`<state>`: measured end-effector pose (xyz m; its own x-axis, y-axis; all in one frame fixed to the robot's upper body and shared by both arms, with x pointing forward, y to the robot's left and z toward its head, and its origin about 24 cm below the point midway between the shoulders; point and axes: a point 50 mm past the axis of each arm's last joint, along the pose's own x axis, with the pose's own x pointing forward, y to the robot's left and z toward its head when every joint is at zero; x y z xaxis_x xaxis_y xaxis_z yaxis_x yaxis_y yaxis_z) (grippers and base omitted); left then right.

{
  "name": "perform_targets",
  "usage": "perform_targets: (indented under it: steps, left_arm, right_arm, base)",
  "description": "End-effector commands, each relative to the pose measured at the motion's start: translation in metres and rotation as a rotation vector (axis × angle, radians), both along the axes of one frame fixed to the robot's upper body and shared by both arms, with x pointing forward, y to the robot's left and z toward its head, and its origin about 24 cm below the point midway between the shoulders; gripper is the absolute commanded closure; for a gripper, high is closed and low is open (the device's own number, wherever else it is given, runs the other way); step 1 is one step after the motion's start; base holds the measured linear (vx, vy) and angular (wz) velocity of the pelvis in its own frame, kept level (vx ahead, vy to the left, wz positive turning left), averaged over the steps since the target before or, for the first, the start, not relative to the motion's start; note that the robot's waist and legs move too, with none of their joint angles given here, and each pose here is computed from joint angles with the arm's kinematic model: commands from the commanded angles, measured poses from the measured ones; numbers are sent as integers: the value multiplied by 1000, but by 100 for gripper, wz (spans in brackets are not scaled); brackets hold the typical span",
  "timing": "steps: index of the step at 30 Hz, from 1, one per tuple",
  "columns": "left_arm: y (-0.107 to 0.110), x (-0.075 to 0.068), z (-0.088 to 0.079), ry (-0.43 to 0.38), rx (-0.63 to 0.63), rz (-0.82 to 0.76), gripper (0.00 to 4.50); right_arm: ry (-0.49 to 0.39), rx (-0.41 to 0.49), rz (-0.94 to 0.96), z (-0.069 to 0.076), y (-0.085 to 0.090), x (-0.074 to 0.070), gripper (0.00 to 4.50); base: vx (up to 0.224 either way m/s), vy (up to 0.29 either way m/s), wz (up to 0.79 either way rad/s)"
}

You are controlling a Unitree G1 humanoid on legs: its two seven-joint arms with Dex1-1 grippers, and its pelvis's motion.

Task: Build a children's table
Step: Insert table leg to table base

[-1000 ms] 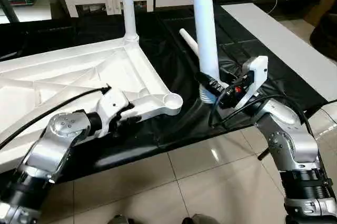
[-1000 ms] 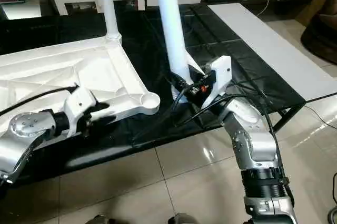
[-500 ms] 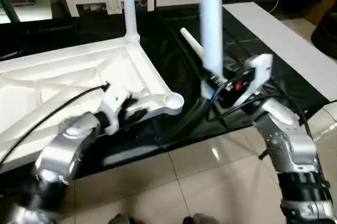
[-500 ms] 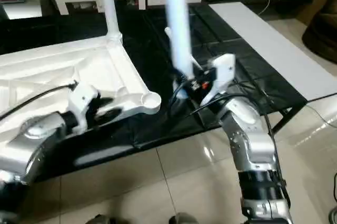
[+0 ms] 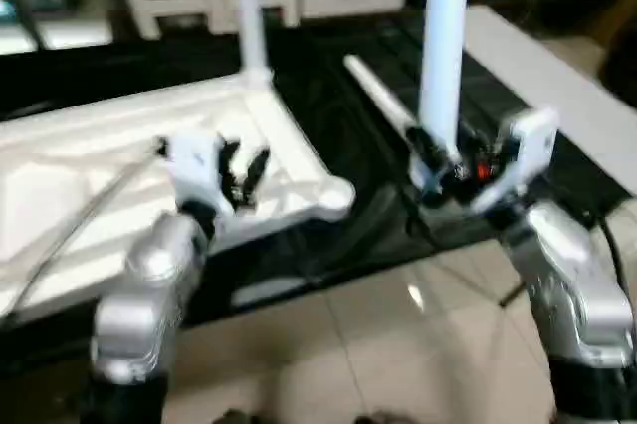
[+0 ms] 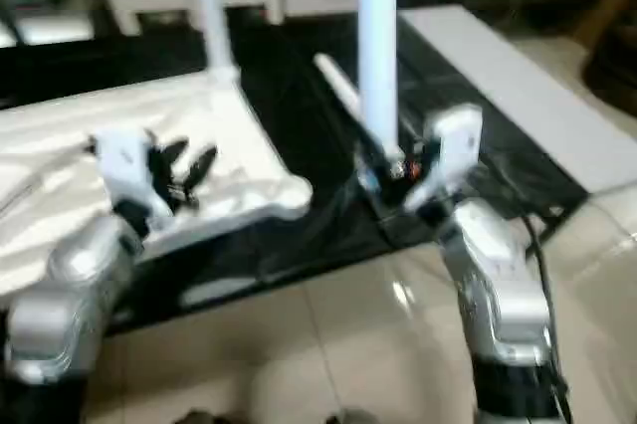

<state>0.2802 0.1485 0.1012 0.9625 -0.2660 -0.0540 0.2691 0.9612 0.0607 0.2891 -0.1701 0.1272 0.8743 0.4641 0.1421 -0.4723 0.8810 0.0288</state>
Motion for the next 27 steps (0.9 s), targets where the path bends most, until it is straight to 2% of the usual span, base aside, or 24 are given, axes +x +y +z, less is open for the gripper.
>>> perform_targets:
  steps: [1,3,7,10,16,20,22,24,27]
  left_arm:
    - [-3,-3,7,-51,3,12,207]
    - [-1,-8,5,-42,-31,23,207]
    - [0,-9,3,-46,-21,78,207]
    - [-5,-8,12,-101,-12,119,207]
    - [-4,-11,9,-87,-8,156,207]
    - [-2,-7,10,-96,-4,193,207]
    - [-1,-6,6,-70,42,202,207]
    - [1,-5,2,-31,40,212,207]
    - [2,-7,2,-41,3,196,207]
  right_arm:
    - [-44,-25,-9,9,2,-2,250]
    - [-41,-45,-10,8,5,-4,250]
    - [-53,-67,-20,10,2,-4,250]
    - [-73,-65,-30,12,0,-2,250]
    - [-63,-24,-48,6,4,-11,250]
    - [-39,11,-80,1,5,-11,250]
    - [-33,36,-116,-1,4,-10,250]
    - [15,43,-170,-6,2,-6,250]
    - [58,28,-232,-13,3,-6,250]
  base:
    - [-16,7,45]
    - [-16,6,42]
    - [-9,-3,40]
    - [-21,-12,40]
    - [-1,-24,48]
    - [-21,-109,61]
    - [-73,-229,71]
    - [-73,-194,39]
    - [14,-129,18]
